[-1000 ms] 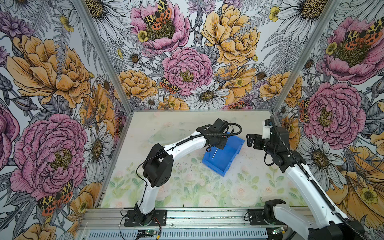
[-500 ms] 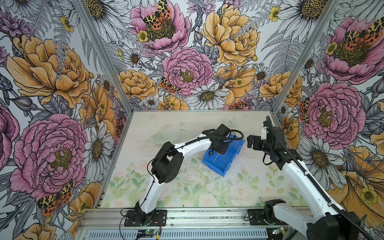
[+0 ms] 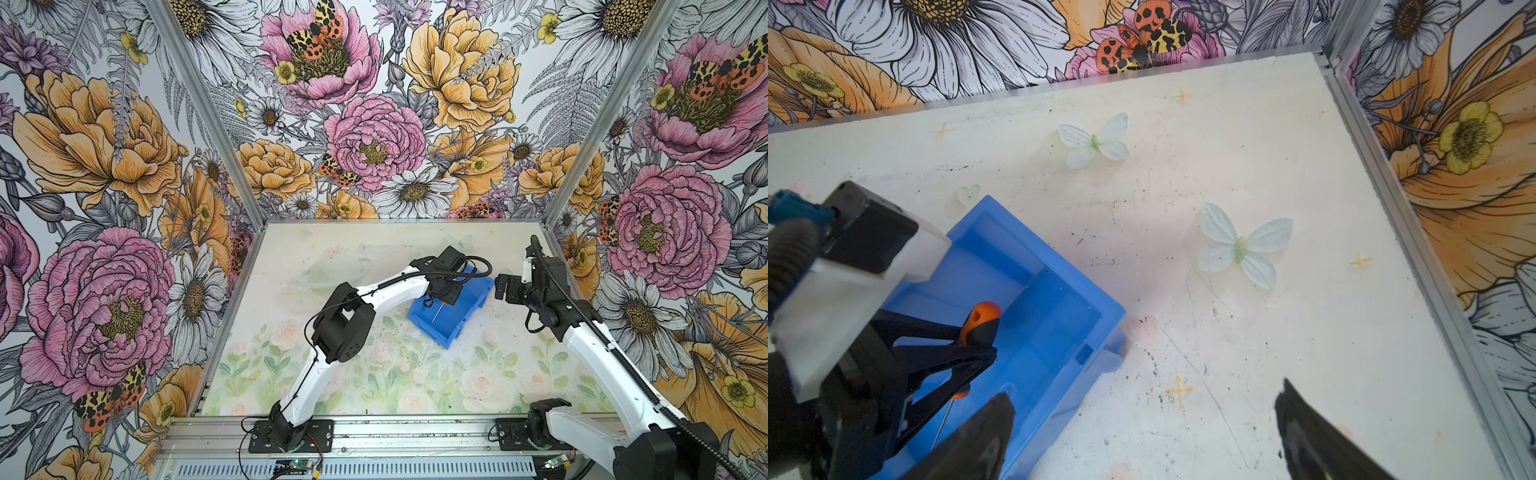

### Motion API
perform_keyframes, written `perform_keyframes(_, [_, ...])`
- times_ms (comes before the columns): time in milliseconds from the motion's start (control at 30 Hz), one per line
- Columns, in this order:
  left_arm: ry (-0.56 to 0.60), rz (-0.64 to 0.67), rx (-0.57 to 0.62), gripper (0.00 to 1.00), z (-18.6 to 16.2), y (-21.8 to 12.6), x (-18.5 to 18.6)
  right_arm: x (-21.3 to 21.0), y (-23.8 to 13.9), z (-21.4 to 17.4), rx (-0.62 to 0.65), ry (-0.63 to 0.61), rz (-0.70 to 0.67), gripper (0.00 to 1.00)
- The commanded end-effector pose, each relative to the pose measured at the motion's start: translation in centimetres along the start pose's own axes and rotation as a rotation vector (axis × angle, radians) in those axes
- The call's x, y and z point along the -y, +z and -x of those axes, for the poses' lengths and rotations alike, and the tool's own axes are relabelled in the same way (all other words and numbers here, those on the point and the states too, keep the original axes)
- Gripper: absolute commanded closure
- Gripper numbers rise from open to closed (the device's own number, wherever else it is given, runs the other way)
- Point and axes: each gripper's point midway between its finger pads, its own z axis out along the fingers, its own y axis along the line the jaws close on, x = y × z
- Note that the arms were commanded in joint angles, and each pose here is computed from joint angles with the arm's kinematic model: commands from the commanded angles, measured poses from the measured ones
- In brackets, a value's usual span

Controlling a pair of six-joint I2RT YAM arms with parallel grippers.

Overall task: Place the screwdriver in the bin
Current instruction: 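Lower the held screwdriver into the blue bin with the left gripper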

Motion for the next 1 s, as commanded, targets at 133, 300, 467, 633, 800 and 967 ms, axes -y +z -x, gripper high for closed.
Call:
perform_keyframes(133, [0.103, 0.059, 0.051, 1.0, 0.9, -1.2, 1.4, 0.4, -0.2, -0.2, 0.004, 0.025, -0.017, 0.01])
perform_keyframes(300, [0.106, 0.064, 0.039, 1.0, 0.5, -1.5, 1.6, 0.5, -0.2, -0.5, 0.001, 0.029, -0.019, 0.0])
perform_keyframes(467, [0.149, 0.09, 0.04, 1.0, 0.4, -1.6, 2.0, 0.6, -0.4, -0.8, 0.002, 0.032, -0.022, 0.01])
perform_keyframes(633, [0.133, 0.113, 0.064, 1.0, 1.4, -2.9, 1.9, 0.7, -0.5, -0.8, 0.005, 0.032, -0.028, 0.01])
perform_keyframes(800, [0.08, 0.094, 0.075, 1.0, 2.3, -3.9, 2.1, 0.8, -0.5, -0.8, 0.007, 0.037, -0.031, 0.01])
perform_keyframes(967, [-0.002, 0.096, 0.075, 1.0, 2.6, -4.3, 2.8, 1.6, -0.6, -1.1, 0.008, 0.057, -0.054, 0.0])
